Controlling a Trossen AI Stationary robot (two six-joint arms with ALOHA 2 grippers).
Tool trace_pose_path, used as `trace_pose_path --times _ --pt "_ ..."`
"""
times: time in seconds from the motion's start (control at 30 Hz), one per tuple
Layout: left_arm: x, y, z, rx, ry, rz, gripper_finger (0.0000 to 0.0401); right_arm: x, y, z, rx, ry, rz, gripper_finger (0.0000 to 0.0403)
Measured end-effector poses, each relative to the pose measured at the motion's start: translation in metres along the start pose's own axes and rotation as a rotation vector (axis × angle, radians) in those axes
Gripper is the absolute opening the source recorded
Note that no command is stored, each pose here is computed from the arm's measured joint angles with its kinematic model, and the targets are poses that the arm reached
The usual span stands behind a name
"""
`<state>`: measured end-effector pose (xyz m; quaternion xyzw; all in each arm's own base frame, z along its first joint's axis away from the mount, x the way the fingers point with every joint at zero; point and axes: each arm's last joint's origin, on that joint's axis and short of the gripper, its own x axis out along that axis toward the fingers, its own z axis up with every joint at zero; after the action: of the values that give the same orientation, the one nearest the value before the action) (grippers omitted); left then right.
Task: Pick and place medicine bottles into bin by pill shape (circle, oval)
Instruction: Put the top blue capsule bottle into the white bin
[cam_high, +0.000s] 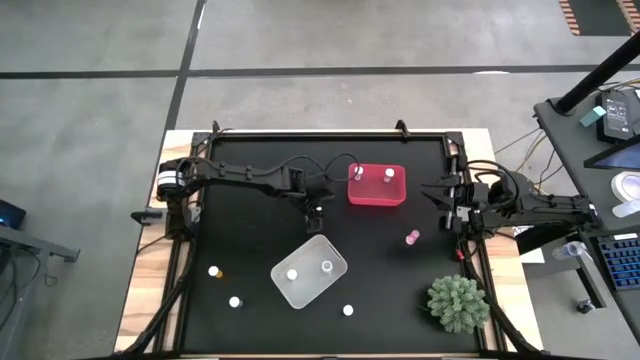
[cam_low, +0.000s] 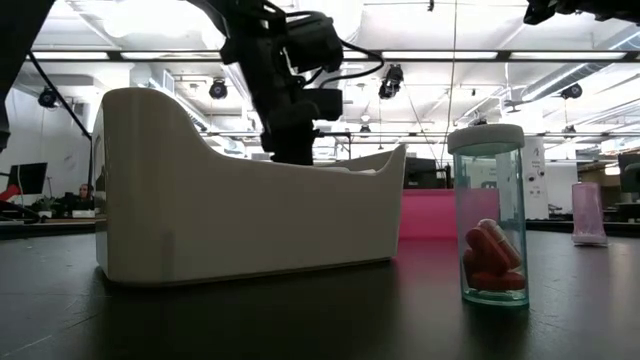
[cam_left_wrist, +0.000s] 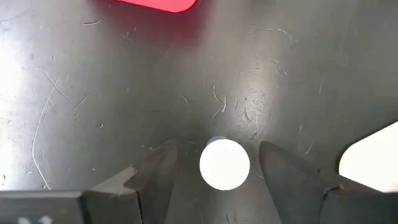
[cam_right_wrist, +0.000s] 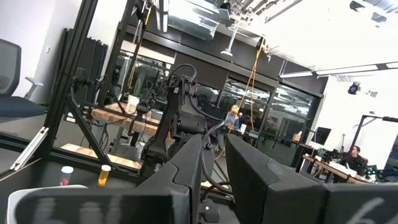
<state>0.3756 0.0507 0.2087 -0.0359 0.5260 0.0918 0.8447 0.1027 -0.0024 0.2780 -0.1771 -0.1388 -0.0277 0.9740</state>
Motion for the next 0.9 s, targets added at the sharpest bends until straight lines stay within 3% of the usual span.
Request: trace_pose_path --times 0.37,0.9 --pt "0.0077 -0.0027 -0.0069 0.001 -0.002 -0.004 0.0206 0.0 0.0 0.0 -0.005 0.0 0.0 0.0063" --pt "0.0076 -0.0054 -0.0073 -0.02 0.002 -0.007 0.0096 0.0 0.0 0.0 -0.007 0.0 0.0 0.0063"
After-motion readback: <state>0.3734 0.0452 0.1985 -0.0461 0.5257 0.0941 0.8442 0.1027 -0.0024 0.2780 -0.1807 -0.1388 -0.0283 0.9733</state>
